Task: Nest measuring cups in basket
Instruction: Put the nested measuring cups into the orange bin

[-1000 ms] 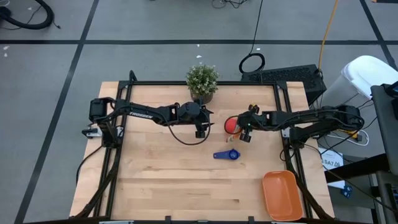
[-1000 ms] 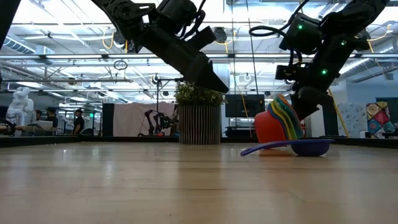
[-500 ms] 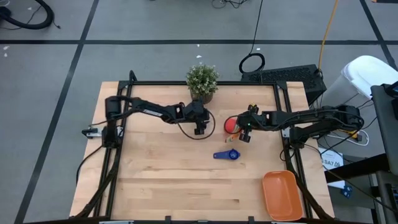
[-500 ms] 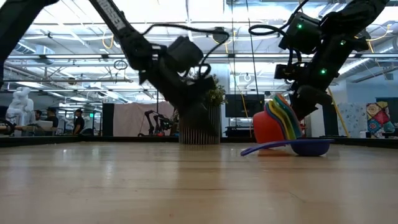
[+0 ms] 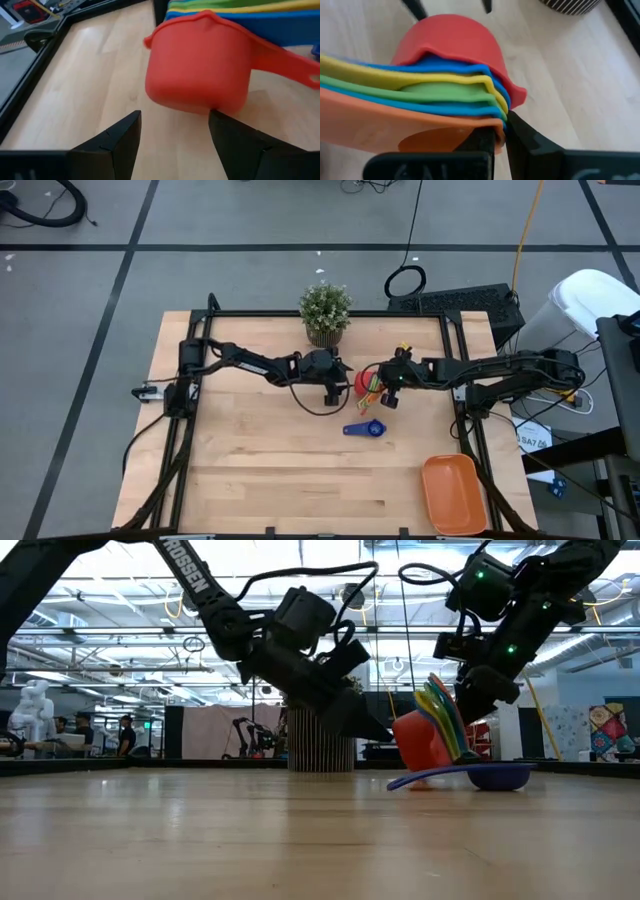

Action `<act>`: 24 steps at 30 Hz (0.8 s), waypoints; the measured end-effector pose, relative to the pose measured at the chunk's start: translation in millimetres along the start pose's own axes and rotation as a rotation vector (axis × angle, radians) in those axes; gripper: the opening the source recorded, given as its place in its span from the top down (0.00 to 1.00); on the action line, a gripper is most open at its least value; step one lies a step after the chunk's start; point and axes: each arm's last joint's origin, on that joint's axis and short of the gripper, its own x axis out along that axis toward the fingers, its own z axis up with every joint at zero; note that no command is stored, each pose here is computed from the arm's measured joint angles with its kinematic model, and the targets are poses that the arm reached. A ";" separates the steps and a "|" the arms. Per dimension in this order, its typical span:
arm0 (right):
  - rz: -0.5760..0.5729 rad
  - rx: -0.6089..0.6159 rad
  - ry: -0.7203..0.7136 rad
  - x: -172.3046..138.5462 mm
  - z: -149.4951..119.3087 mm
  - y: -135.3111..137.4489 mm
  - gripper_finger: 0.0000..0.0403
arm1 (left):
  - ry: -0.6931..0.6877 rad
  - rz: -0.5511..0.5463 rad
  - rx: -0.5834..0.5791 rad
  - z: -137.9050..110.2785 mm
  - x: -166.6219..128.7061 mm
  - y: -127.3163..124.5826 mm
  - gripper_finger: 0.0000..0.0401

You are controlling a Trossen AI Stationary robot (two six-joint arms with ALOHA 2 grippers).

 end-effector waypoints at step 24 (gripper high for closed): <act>0.114 -0.087 0.028 15.4 75.4 35.7 0.79 | 0.049 0.003 -0.051 -3.7 0.9 -6.6 0.42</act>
